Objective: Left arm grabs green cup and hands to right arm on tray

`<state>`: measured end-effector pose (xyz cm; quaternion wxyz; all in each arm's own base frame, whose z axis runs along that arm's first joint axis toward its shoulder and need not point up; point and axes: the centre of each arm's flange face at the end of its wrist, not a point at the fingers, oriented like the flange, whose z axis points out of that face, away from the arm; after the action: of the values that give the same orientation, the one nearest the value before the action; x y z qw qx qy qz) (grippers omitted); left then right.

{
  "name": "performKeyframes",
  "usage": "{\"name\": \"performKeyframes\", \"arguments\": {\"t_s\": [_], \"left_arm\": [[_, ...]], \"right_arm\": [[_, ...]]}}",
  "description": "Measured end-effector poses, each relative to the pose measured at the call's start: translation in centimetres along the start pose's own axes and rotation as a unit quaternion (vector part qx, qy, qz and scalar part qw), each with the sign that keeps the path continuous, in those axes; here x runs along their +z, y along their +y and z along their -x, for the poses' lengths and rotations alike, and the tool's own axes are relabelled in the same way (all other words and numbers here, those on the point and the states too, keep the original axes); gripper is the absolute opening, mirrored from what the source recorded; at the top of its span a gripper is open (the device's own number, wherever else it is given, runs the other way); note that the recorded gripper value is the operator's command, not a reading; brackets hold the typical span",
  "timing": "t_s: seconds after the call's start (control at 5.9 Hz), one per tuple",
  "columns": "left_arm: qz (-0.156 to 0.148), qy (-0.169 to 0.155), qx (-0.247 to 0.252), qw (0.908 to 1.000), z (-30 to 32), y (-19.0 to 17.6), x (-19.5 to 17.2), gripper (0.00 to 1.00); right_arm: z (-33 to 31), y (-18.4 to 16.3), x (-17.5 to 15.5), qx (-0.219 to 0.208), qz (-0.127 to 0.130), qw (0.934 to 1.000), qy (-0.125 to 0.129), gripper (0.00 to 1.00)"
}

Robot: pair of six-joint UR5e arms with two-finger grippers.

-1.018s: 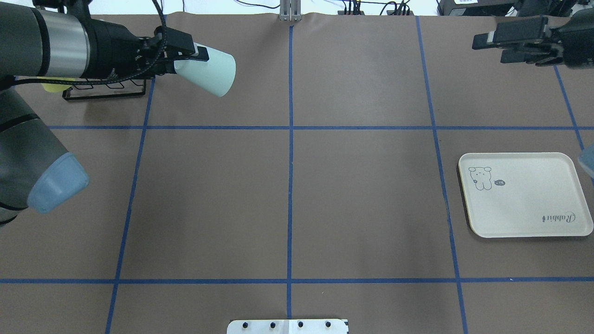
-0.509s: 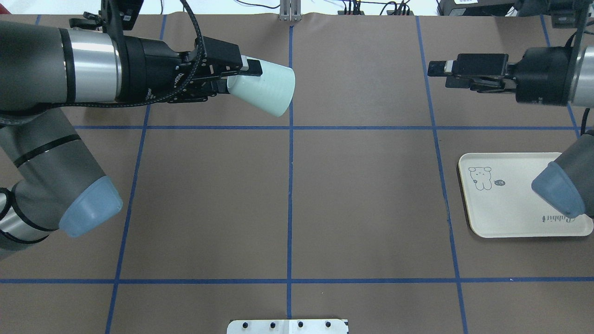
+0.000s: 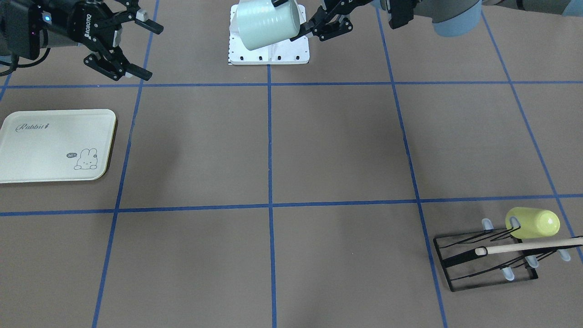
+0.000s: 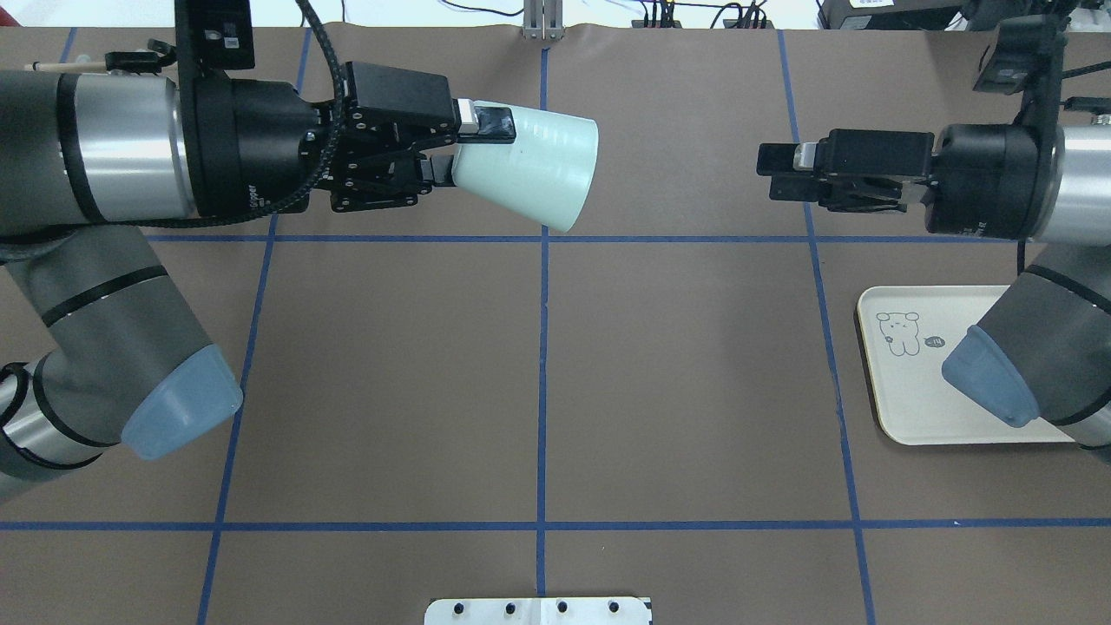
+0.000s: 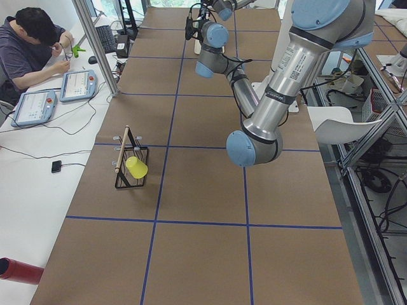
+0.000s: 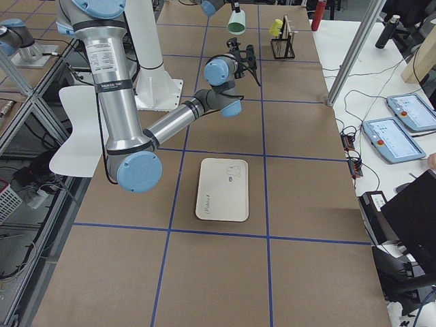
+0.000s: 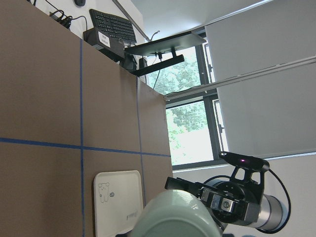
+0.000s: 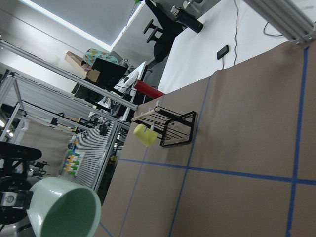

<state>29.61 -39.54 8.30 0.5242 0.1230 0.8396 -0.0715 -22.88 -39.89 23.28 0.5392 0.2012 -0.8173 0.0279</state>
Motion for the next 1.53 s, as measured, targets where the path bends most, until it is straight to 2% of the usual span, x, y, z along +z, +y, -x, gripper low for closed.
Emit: {"name": "performKeyframes", "arguments": {"t_s": [0.34, 0.68, 0.85, 1.19, 1.53], "left_arm": [[0.009, 0.021, -0.016, 0.9996, -0.6, 0.6, 0.0, 0.0], [0.014, 0.023, -0.023, 0.9994, -0.2, 0.9, 0.4, 0.0], [0.016, 0.022, -0.027, 0.9993, -0.1, 1.1, 0.5, 0.0], [0.023, 0.022, -0.036, 0.9989, -0.1, 1.5, 0.2, 0.0], [0.062, 0.011, -0.037, 0.9973, 0.3, 2.6, -1.0, 0.0]], "right_arm": [[1.9, 2.3, 1.3, 0.041, 0.012, 0.9952, -0.088, 0.98], [3.1, 7.0, 4.7, 0.095, 0.0, 0.9798, -0.176, 0.94], [3.9, 8.3, 6.0, 0.111, -0.006, 0.973, -0.202, 0.94], [4.9, 8.9, 7.0, 0.124, -0.021, 0.9656, -0.228, 0.93], [5.1, 8.5, 7.1, 0.13, -0.038, 0.9635, -0.231, 0.92]]}}
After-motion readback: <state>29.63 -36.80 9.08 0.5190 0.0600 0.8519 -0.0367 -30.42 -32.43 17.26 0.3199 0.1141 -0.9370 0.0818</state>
